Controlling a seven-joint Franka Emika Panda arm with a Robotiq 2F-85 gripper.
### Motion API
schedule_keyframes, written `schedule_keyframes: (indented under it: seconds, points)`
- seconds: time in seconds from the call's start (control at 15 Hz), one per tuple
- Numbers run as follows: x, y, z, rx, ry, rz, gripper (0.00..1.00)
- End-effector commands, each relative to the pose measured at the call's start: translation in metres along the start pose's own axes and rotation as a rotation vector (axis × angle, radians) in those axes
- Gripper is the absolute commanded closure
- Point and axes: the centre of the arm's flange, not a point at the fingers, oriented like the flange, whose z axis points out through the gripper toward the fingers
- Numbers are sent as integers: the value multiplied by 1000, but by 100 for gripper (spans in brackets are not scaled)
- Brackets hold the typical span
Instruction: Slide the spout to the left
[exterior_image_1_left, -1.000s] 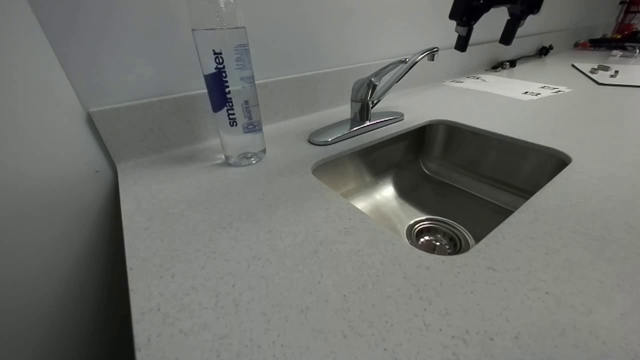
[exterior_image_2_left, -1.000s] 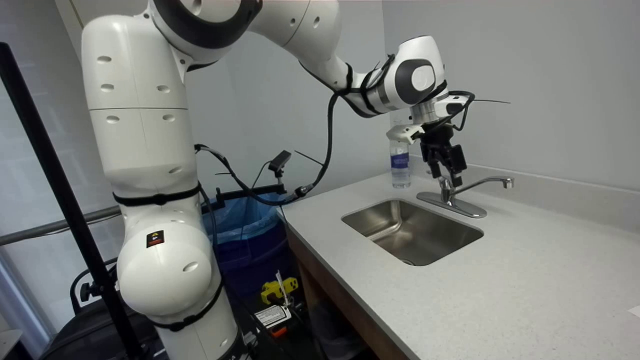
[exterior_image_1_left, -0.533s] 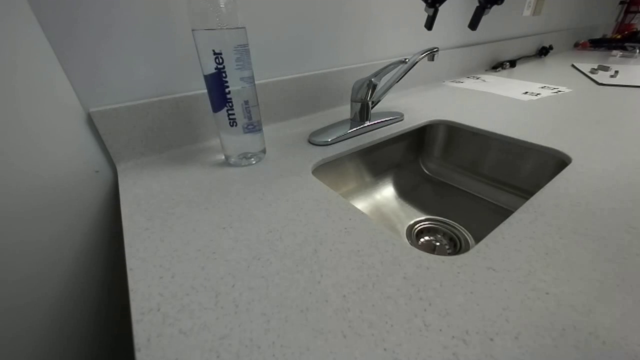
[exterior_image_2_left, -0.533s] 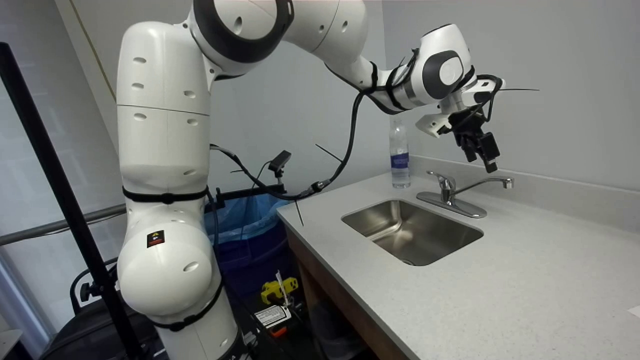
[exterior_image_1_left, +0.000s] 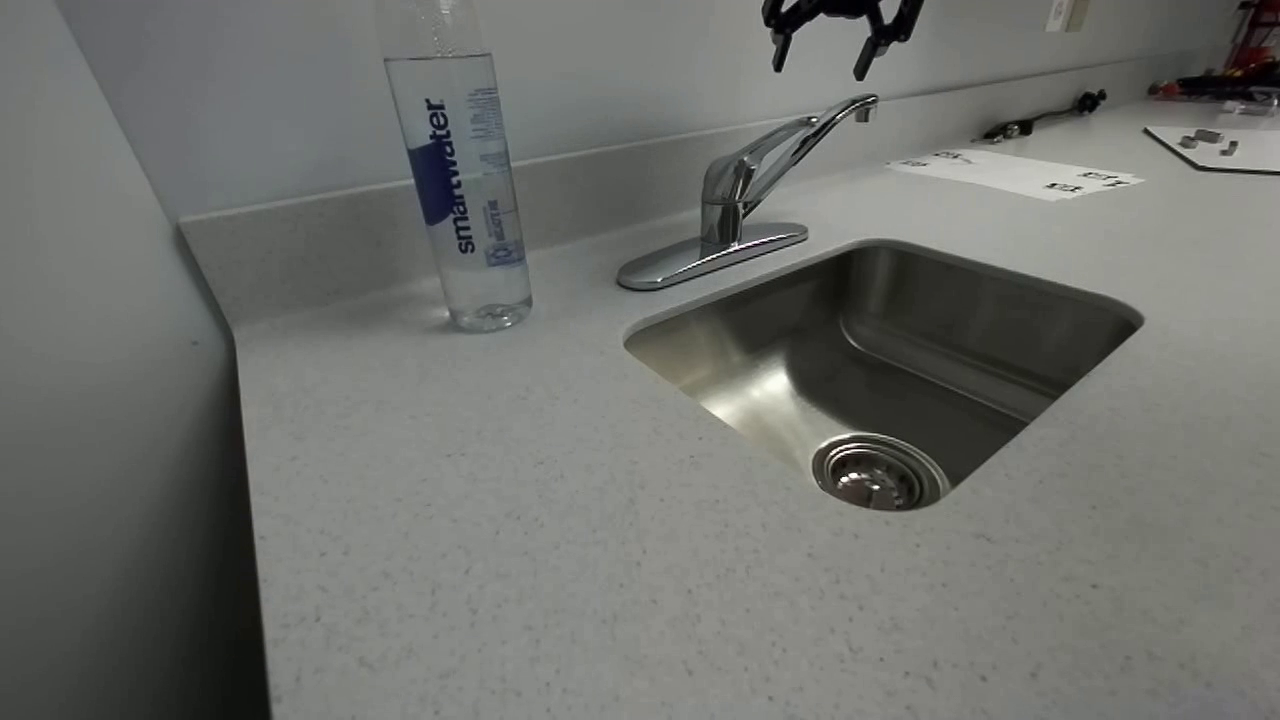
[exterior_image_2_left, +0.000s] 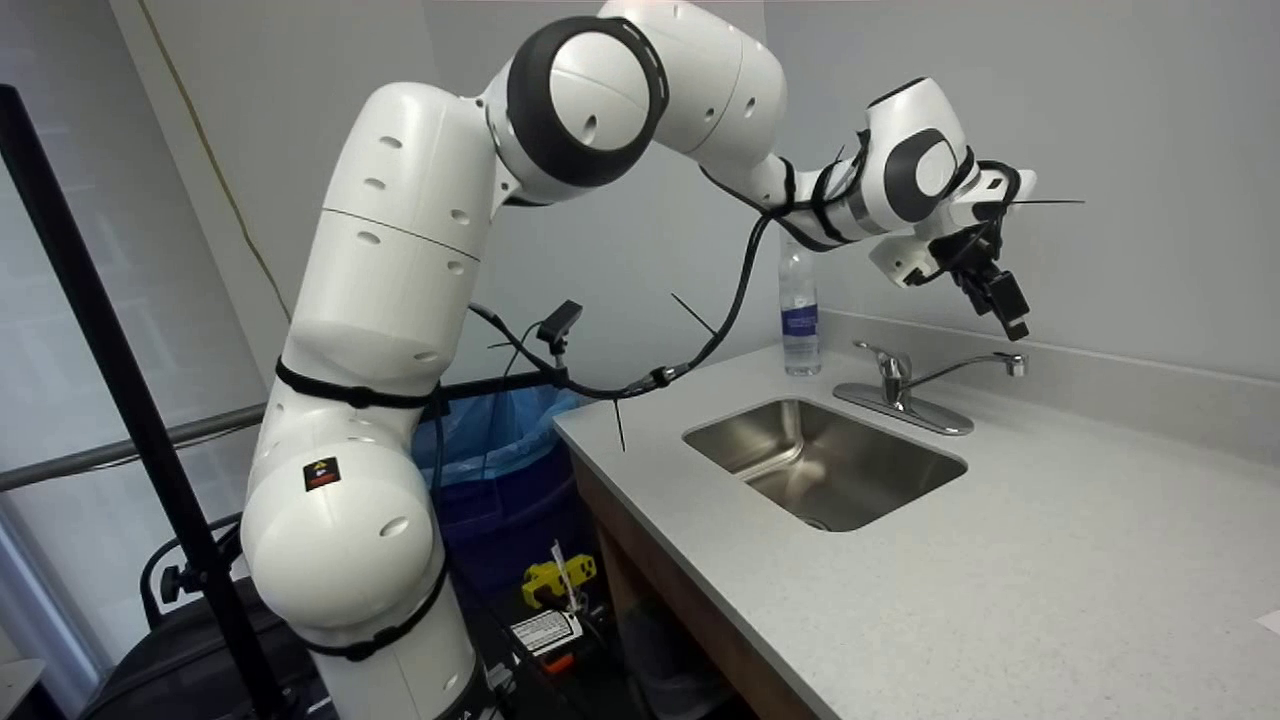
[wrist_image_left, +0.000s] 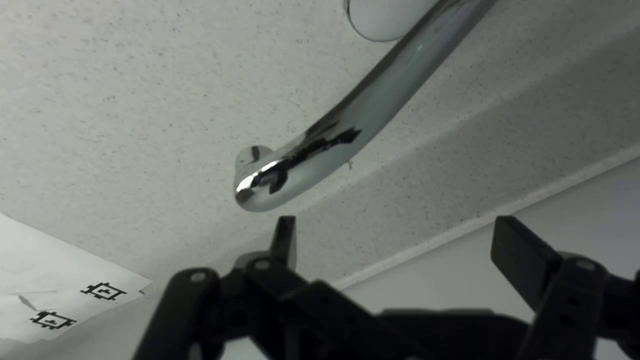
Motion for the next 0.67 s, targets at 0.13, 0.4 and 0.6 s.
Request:
schedule_keyframes:
  seconds: [0.13, 0.4, 0.6]
  points:
    - [26, -30, 32, 5, 27, 37, 0]
    - [18, -27, 46, 3, -46, 47, 0]
    - [5, -18, 46, -18, -131, 49, 0]
